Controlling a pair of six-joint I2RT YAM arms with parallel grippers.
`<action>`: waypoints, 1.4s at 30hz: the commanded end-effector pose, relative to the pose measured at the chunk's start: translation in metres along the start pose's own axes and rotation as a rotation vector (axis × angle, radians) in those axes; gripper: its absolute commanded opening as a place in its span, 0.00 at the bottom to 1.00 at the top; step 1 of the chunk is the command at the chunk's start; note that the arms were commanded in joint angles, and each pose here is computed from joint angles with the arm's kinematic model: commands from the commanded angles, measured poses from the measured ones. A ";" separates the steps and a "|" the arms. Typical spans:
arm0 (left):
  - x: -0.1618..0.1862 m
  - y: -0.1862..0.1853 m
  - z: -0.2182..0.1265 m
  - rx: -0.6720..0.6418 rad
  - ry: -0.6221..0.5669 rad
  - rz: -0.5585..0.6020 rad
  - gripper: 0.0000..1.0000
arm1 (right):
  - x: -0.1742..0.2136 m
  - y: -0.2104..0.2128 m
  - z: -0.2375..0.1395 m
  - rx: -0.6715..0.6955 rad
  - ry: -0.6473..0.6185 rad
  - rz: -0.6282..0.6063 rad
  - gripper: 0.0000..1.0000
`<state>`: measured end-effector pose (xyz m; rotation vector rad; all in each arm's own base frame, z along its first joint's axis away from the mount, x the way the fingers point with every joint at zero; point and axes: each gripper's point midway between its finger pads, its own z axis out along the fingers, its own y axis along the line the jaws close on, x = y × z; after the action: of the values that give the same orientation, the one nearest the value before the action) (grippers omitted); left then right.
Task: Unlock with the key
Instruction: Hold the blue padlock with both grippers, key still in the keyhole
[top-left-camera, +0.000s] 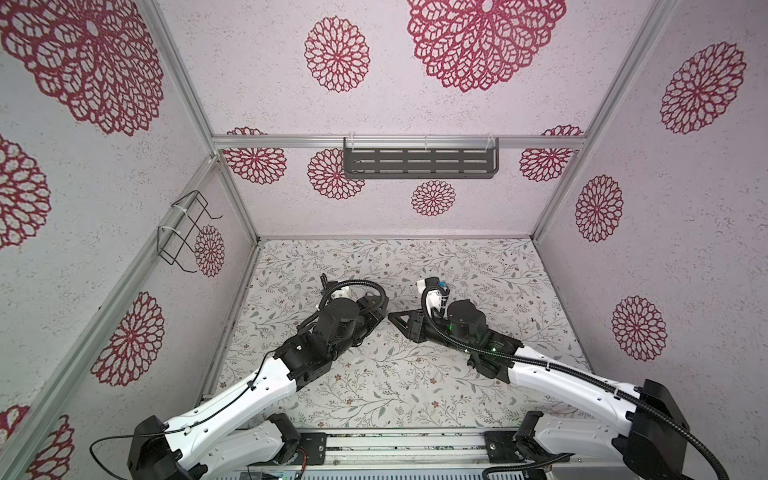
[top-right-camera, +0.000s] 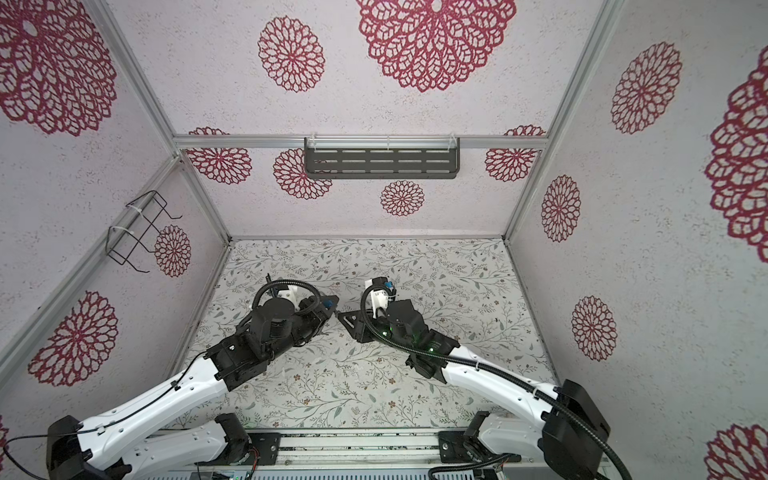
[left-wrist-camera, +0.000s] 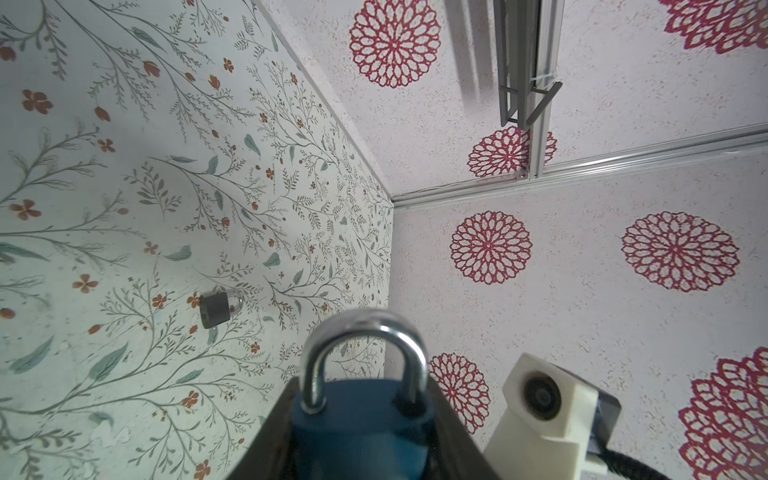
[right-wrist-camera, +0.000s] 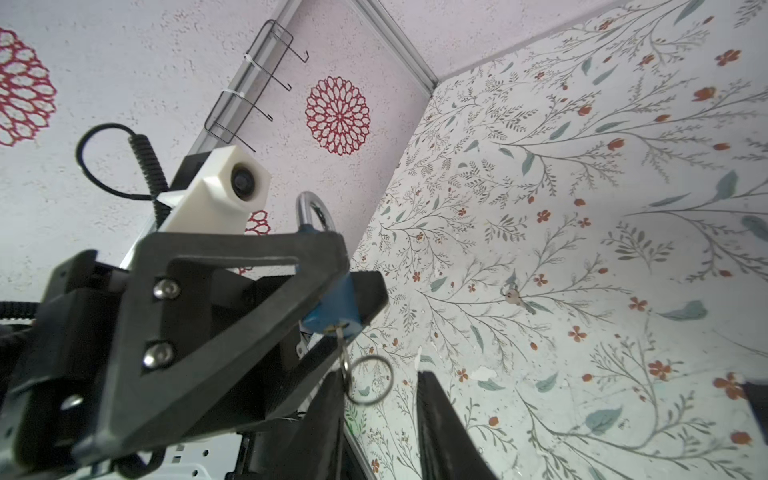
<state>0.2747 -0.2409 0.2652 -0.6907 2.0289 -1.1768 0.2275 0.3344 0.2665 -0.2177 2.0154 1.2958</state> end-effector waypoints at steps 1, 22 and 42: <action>-0.010 -0.017 -0.003 0.033 -0.030 0.003 0.00 | -0.018 0.008 -0.013 0.019 -0.067 -0.071 0.32; -0.006 -0.023 0.002 0.042 -0.005 -0.013 0.00 | -0.003 0.022 0.013 -0.077 0.011 -0.066 0.21; 0.043 -0.050 -0.008 0.129 0.160 -0.064 0.00 | -0.022 0.035 0.011 -0.058 -0.083 -0.168 0.00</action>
<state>0.2736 -0.2467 0.2545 -0.7452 2.0770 -1.1413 0.2260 0.3511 0.2659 -0.3445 1.9808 1.2470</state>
